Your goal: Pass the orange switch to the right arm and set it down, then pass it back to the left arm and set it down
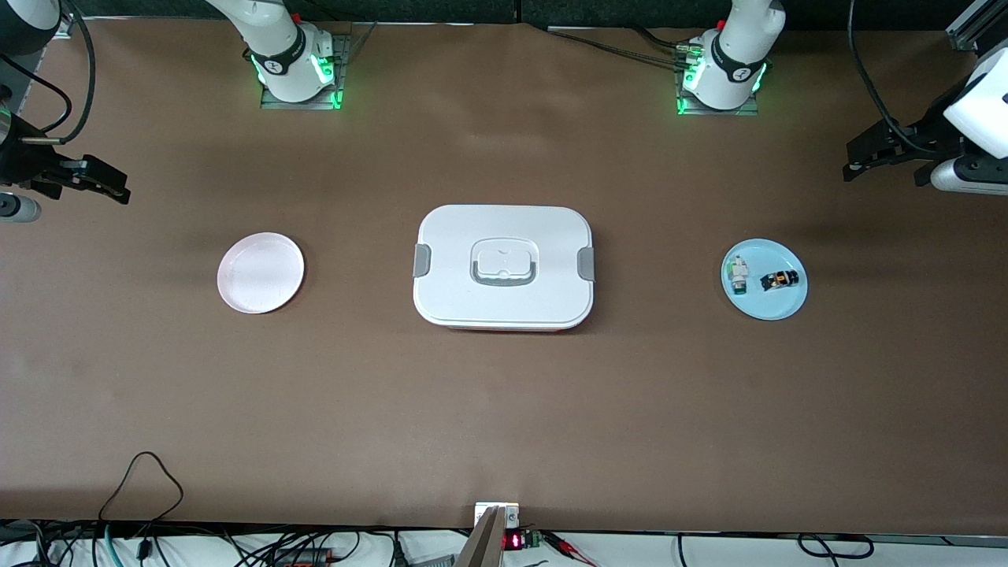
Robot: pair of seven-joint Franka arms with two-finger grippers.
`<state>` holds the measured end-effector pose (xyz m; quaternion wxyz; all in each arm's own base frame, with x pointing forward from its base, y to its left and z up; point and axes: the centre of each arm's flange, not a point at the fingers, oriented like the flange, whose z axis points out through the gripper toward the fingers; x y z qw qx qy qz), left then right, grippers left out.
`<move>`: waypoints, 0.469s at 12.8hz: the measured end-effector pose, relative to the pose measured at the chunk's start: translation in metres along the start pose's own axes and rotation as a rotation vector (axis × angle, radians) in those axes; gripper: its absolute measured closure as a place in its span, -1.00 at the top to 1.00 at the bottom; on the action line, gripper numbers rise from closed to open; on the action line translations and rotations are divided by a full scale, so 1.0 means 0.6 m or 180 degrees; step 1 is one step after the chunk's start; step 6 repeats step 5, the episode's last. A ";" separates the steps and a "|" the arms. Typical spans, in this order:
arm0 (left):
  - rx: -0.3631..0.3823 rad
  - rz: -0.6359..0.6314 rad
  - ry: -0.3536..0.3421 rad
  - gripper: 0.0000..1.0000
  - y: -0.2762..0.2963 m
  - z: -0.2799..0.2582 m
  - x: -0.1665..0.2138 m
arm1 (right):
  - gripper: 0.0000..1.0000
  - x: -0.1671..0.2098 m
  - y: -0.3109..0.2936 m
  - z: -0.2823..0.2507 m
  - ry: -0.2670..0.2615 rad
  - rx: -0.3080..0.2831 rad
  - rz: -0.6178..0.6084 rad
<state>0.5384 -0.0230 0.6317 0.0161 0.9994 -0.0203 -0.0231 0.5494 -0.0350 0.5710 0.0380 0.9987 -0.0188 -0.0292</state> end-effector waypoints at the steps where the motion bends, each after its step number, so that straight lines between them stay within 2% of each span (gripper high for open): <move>1: -0.0001 -0.0009 -0.0003 1.00 -0.003 0.001 0.001 | 1.00 0.000 0.000 0.000 -0.0001 0.0000 0.0000; 6: -0.0001 0.0001 -0.0017 1.00 0.000 0.005 0.003 | 1.00 0.000 0.000 0.000 -0.0004 0.0000 0.0000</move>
